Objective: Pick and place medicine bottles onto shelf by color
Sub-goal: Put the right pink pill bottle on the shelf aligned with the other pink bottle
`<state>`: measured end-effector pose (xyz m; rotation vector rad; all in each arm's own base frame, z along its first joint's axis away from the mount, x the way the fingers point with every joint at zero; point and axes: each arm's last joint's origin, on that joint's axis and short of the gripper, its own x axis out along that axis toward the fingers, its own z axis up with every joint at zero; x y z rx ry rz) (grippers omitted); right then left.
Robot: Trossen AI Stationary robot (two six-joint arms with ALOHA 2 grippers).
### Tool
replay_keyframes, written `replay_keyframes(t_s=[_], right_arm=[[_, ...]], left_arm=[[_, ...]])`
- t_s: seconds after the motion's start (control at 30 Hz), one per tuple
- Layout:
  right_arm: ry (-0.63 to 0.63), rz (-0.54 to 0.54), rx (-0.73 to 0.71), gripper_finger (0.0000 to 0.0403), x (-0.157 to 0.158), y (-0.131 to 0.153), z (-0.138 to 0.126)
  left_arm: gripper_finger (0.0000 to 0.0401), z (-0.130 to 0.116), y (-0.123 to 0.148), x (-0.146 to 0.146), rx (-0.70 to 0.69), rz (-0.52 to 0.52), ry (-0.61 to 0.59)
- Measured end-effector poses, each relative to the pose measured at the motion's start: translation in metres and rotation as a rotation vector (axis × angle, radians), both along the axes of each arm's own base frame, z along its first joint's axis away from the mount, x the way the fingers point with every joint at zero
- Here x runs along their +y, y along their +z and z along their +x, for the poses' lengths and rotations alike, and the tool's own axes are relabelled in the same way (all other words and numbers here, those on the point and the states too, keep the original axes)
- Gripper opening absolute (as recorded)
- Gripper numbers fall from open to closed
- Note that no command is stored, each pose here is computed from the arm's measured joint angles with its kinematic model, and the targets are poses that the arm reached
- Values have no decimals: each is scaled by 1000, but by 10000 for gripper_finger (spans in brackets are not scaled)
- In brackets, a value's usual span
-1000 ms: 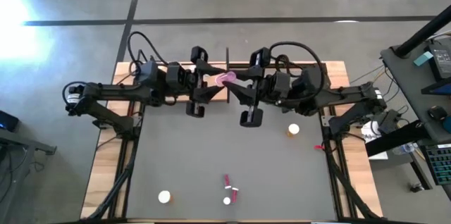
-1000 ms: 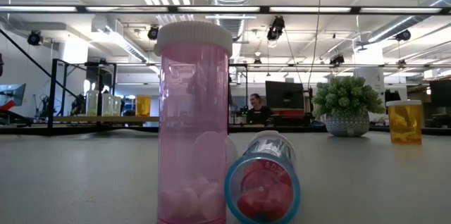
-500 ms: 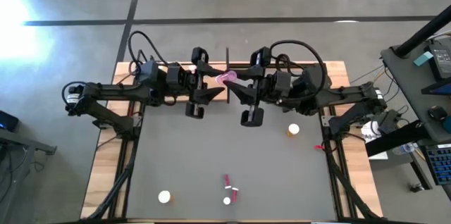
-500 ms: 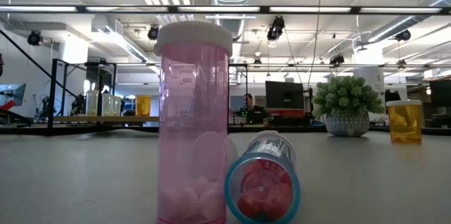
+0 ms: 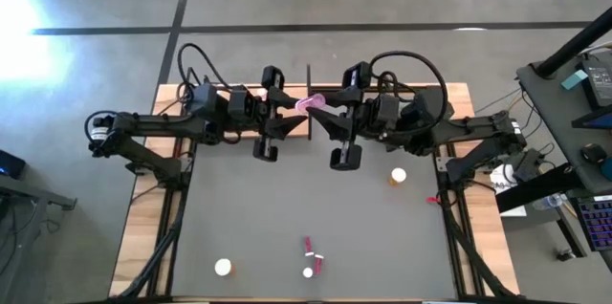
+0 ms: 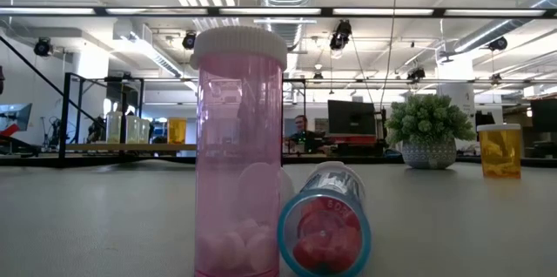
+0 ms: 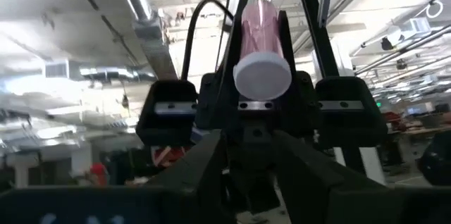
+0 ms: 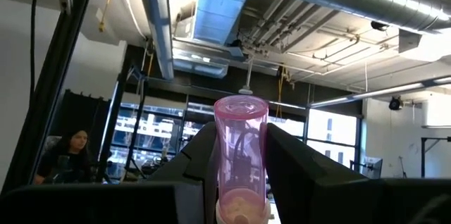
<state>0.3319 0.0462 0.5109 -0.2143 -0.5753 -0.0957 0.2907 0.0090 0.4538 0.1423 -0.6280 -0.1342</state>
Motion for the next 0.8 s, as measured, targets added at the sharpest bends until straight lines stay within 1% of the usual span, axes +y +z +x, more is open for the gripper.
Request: replay_keyframes(t_s=[0.1,0.2,0.33,0.57,0.67,0.8], right_arm=[[0,-1,6,89,0,0,0],[-1,-1,9,89,0,0,0],[2,3,10,89,0,0,0],[14,18,26,89,0,-2,1],[14,17,39,89,0,-3,1],[14,16,44,89,0,-3,1]], left_arm=[[116,1,0,0,28,-68,-43],[138,1,-2,0,59,-93,-54],[176,3,-4,1,95,-97,-53],[234,0,1,1,66,-92,-39],[245,-1,3,1,42,-65,-9],[247,-3,6,0,6,-39,7]])
